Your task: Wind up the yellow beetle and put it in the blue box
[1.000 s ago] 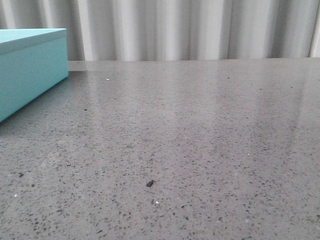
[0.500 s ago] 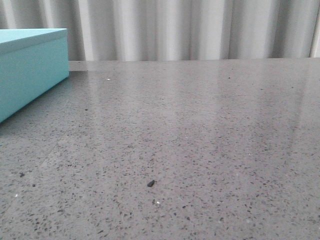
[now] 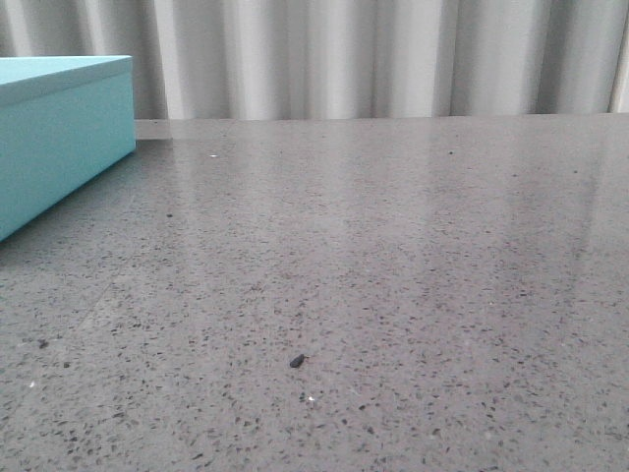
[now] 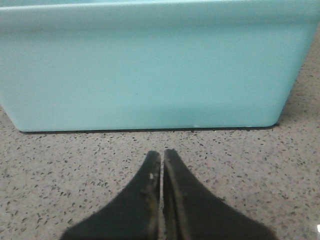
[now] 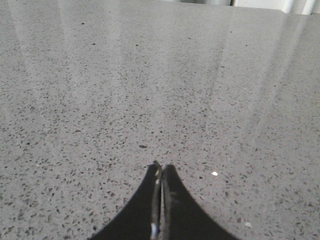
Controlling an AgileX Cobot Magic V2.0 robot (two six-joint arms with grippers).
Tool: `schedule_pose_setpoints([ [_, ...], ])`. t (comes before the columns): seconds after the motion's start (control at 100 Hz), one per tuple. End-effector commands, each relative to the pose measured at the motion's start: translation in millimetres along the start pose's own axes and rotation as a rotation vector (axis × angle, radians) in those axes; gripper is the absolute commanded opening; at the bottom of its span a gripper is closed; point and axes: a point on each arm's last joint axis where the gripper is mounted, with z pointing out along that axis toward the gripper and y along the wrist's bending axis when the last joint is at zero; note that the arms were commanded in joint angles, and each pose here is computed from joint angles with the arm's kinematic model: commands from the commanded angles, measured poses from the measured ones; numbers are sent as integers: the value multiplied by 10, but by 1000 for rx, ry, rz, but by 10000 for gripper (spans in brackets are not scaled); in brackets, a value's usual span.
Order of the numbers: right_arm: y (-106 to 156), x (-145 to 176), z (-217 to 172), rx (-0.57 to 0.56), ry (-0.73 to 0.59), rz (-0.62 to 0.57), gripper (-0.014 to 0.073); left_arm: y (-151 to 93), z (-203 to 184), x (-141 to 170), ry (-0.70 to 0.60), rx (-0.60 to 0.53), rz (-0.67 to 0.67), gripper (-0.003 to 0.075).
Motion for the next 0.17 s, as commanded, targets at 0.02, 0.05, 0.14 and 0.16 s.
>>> schedule_pose_setpoints([
  [0.02,3,53,10,6,-7,-5,-61,-2,1,20,-59,6,-10,-21],
  [0.05,3,53,10,6,-7,-5,-61,-2,1,20,-59,6,-10,-21],
  [0.14,3,53,10,6,-7,-5,-61,-2,1,20,-59,6,-10,-21],
  [0.16,3,53,10,6,-7,-5,-61,-2,1,20,-59,6,-10,-21],
])
